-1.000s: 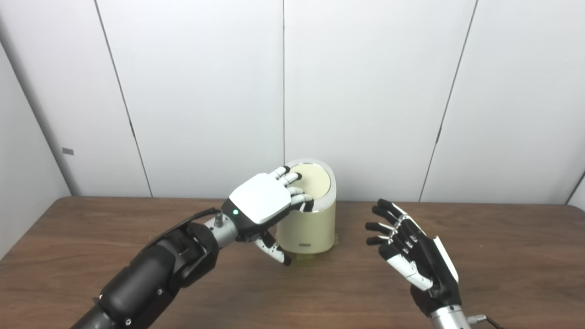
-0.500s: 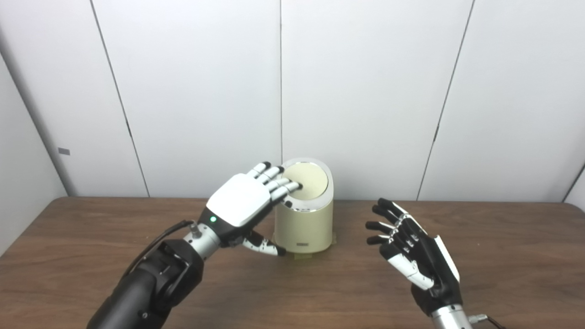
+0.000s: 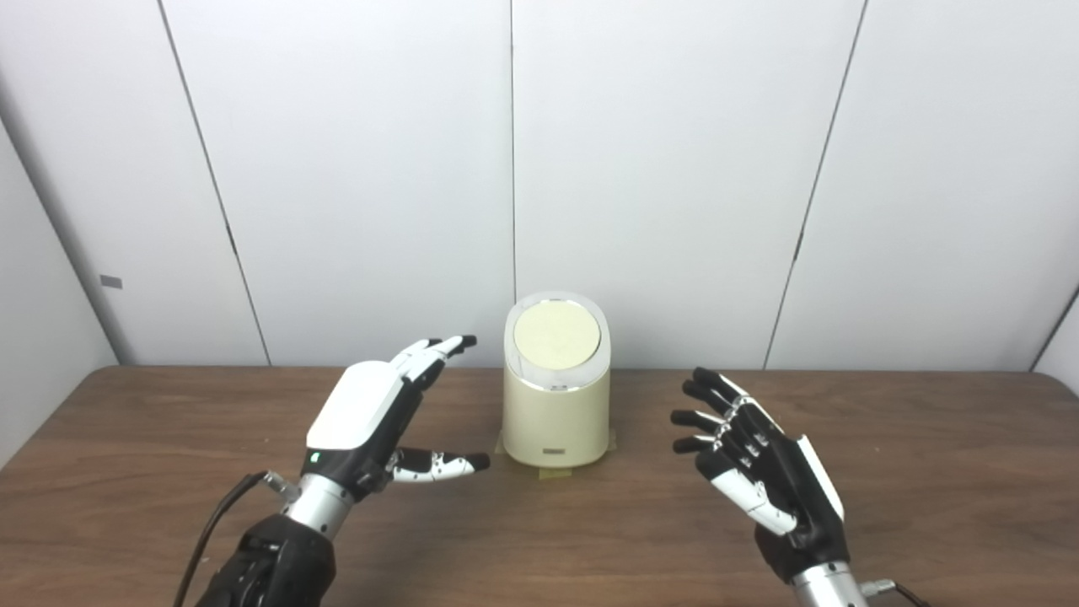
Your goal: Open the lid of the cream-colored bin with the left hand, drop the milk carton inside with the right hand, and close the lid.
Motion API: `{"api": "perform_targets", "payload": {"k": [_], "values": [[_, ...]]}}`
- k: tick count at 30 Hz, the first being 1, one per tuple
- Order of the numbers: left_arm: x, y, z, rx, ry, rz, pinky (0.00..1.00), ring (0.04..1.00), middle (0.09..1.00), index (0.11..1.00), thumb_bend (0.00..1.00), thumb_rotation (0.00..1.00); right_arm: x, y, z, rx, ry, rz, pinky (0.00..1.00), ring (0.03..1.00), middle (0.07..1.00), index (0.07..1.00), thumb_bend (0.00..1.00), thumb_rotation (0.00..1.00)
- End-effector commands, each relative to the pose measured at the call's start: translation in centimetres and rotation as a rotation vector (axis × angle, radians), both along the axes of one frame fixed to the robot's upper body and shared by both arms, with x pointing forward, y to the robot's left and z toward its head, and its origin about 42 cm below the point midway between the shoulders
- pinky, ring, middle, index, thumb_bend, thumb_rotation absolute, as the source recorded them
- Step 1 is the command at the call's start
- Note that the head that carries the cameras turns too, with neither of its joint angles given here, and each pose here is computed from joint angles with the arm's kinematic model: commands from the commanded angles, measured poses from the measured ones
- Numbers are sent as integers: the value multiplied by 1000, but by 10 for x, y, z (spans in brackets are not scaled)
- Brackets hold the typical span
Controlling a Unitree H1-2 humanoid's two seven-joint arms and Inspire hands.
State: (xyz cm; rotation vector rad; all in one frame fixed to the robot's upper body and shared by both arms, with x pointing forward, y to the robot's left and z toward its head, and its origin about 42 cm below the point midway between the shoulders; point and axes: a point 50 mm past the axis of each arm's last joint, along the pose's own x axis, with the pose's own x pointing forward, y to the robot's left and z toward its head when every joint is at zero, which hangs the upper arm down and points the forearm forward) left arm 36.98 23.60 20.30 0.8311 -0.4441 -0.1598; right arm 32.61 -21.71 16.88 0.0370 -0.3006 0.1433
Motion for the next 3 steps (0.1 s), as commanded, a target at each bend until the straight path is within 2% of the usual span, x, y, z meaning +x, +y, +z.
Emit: {"api": "perform_targets", "payload": {"k": [1,3], "values": [[-2,-1,6,-203,-8,-29,669,779,813,832,738,205,6,-1,18,22,-76,10,609,740,836,823,674,473],[-7,0,-1,-334,35,-35,646,747,792,815,735,191,6,-2,17,32,-74,12,606,738,831,819,682,463]]}}
